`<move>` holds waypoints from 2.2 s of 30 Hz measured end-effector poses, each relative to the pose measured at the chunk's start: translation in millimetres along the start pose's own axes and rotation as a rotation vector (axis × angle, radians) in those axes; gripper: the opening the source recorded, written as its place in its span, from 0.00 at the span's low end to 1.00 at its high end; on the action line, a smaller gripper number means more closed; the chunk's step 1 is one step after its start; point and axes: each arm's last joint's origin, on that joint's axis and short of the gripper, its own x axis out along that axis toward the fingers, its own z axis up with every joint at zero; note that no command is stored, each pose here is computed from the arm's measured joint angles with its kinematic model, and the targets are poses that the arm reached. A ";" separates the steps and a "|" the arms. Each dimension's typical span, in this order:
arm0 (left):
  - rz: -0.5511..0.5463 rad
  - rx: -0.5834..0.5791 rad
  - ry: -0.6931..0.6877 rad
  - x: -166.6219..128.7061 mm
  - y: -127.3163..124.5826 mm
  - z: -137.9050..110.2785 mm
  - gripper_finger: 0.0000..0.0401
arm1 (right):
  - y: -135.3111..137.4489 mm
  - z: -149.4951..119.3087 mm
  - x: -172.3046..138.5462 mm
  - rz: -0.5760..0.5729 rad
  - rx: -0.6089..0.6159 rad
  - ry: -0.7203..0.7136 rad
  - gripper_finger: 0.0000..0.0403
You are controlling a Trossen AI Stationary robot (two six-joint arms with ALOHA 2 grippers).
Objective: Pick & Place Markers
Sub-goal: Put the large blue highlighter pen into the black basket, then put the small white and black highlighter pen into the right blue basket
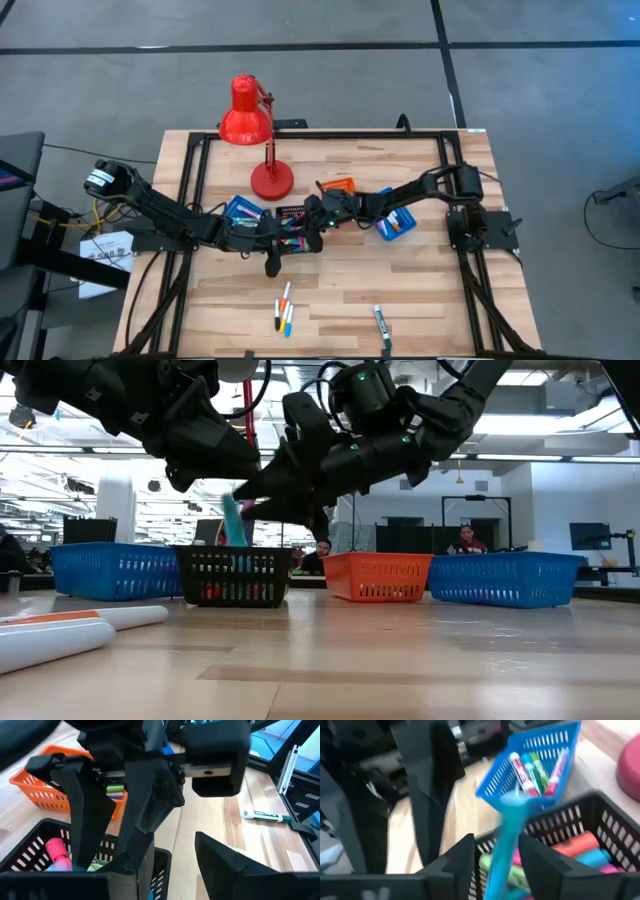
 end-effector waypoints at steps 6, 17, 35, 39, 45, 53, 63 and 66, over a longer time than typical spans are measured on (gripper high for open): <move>-0.042 0.019 0.013 -2.9 -6.5 -2.7 0.34 | 8.5 11.9 -13.0 0.009 0.000 0.029 0.47; -0.430 -0.036 0.199 -19.5 -39.7 -19.4 0.34 | 37.0 40.0 -80.2 -0.042 -0.013 0.258 0.45; -0.560 0.476 0.307 -14.4 -81.0 -83.0 0.25 | 71.4 22.7 -81.1 0.022 -0.053 0.350 0.39; -0.548 0.496 0.336 -10.6 -79.7 -91.0 0.25 | 71.1 22.7 -81.1 0.021 -0.050 0.351 0.38; -0.537 0.523 0.351 -2.1 -77.6 -102.5 0.25 | 70.9 22.9 -81.2 0.020 -0.050 0.350 0.38; -0.551 0.508 0.359 2.5 -78.6 -109.8 0.25 | 71.0 23.2 -81.0 0.020 -0.051 0.346 0.37; -0.579 0.400 0.437 1.8 -78.9 -114.7 0.25 | 71.1 23.5 -80.9 0.022 -0.051 0.343 0.36; -0.585 0.400 0.448 0.8 -78.2 -114.7 0.25 | 71.1 23.5 -80.9 0.022 -0.051 0.343 0.37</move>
